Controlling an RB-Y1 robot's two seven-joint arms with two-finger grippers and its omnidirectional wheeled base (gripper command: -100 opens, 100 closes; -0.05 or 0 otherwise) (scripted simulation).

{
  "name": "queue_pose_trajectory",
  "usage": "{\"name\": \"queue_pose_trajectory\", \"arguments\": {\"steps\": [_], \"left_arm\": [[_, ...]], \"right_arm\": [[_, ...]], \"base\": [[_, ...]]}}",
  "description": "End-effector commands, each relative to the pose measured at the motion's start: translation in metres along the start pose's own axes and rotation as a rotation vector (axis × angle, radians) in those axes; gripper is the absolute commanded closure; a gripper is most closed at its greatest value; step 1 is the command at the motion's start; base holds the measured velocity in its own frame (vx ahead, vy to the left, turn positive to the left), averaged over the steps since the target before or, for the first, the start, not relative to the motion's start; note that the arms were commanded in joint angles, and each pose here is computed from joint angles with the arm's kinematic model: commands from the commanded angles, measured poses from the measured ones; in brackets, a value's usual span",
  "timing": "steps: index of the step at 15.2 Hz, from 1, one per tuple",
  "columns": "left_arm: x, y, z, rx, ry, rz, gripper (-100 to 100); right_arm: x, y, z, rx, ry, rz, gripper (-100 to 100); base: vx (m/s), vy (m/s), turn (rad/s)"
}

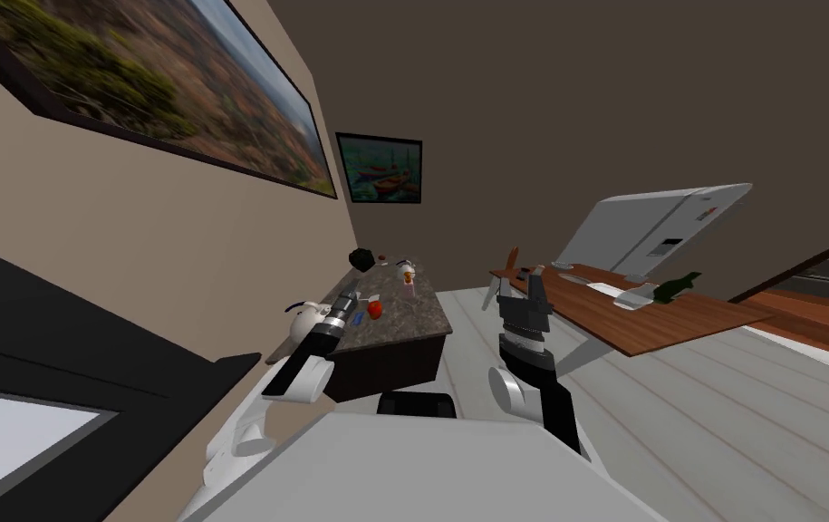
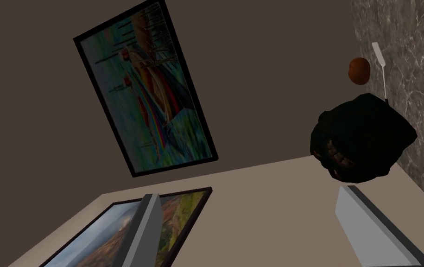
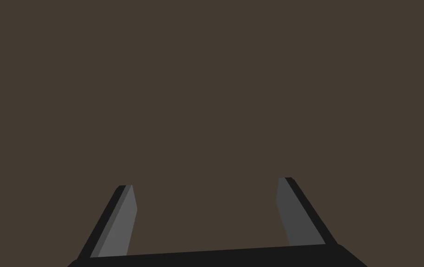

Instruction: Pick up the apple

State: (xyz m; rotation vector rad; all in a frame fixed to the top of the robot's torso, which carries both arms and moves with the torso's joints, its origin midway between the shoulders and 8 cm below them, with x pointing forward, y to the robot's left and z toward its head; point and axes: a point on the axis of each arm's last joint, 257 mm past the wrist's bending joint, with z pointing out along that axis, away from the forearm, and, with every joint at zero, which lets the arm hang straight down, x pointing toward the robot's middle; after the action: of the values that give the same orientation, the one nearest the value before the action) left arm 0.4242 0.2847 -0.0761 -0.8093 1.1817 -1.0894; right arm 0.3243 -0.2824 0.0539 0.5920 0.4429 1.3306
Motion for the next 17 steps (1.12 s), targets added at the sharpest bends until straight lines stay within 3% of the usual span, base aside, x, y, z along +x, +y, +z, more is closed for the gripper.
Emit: {"name": "queue_pose_trajectory", "arguments": {"steps": [1, 17], "left_arm": [[-0.002, 0.009, 0.003, -0.039, 0.009, -0.002, -100], [-0.014, 0.061, 0.019, -0.288, 0.044, -0.02, -100]], "right_arm": [[0.0, 0.0, 0.0, 0.0, 0.0, 0.0, 0], [0.0, 0.0, 0.0, 0.0, 0.0, 0.0, 0]], "base": [[-0.032, 0.043, -0.165], [-0.024, 0.035, -0.11]]}}
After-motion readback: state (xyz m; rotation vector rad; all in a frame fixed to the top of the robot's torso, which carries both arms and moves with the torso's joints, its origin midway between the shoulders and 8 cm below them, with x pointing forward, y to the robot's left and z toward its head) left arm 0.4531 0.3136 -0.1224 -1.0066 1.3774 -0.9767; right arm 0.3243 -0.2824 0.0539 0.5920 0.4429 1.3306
